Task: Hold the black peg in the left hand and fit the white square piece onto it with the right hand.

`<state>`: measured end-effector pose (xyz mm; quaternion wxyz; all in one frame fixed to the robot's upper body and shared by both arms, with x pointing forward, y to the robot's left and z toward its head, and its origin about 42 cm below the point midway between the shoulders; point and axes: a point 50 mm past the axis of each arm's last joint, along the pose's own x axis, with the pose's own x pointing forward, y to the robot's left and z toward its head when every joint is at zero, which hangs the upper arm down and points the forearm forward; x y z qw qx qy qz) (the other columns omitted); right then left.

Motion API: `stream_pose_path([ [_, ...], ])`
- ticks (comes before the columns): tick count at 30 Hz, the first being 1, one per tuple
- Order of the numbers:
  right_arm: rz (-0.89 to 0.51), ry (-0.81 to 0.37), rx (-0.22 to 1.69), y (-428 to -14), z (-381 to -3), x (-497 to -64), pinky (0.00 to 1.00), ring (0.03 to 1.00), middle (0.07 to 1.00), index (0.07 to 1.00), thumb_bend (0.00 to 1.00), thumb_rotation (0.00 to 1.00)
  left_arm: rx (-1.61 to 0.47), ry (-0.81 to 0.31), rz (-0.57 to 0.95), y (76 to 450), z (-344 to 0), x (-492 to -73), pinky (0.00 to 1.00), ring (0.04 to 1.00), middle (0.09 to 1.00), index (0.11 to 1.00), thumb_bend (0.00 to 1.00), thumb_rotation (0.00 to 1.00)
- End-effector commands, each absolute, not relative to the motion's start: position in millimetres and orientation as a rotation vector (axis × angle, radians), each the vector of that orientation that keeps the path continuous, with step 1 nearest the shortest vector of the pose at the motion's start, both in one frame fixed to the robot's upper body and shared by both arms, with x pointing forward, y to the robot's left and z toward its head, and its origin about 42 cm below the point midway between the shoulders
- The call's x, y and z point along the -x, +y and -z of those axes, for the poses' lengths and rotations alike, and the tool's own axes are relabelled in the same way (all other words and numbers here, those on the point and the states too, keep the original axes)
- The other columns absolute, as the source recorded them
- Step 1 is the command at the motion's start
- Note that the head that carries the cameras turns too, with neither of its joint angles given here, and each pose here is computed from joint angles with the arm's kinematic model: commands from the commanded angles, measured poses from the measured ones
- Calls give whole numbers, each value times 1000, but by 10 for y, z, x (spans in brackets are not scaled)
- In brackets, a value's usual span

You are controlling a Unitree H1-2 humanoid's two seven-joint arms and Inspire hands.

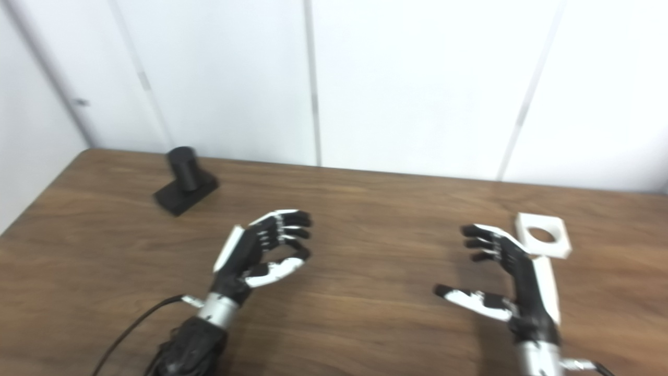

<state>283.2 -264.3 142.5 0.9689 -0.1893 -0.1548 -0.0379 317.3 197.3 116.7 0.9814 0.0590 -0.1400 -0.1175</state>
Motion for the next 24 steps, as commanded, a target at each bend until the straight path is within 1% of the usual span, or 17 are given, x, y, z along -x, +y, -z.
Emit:
stream_pose_path([
  [1, 79, -393, 372, -2678, -1587, -2870, 545, 652, 694, 658, 537, 0, -121, -333, 238, 1901, -1273, -3262, 572, 671, 717, 703, 539, 55],
  [6, 84, -371, 373, -2697, -1658, -2840, 546, 653, 700, 664, 522, 0, -122, -315, 239, 1815, -1249, -3278, 580, 671, 714, 698, 537, 35],
  [13, 86, -347, 377, -2698, -1721, -2845, 493, 624, 686, 656, 520, 0, -139, -309, 240, 1766, -1237, -3291, 585, 674, 718, 698, 539, 65],
  [17, 80, -358, 384, -2690, -1739, -2846, 473, 608, 675, 646, 514, 0, -138, -312, 237, 1768, -1241, -3293, 578, 668, 718, 697, 542, 70],
  [24, 79, -358, 390, -2688, -1755, -2844, 478, 620, 682, 643, 505, 0, -143, -327, 228, 1780, -1267, -3300, 564, 668, 722, 699, 558, 75],
])
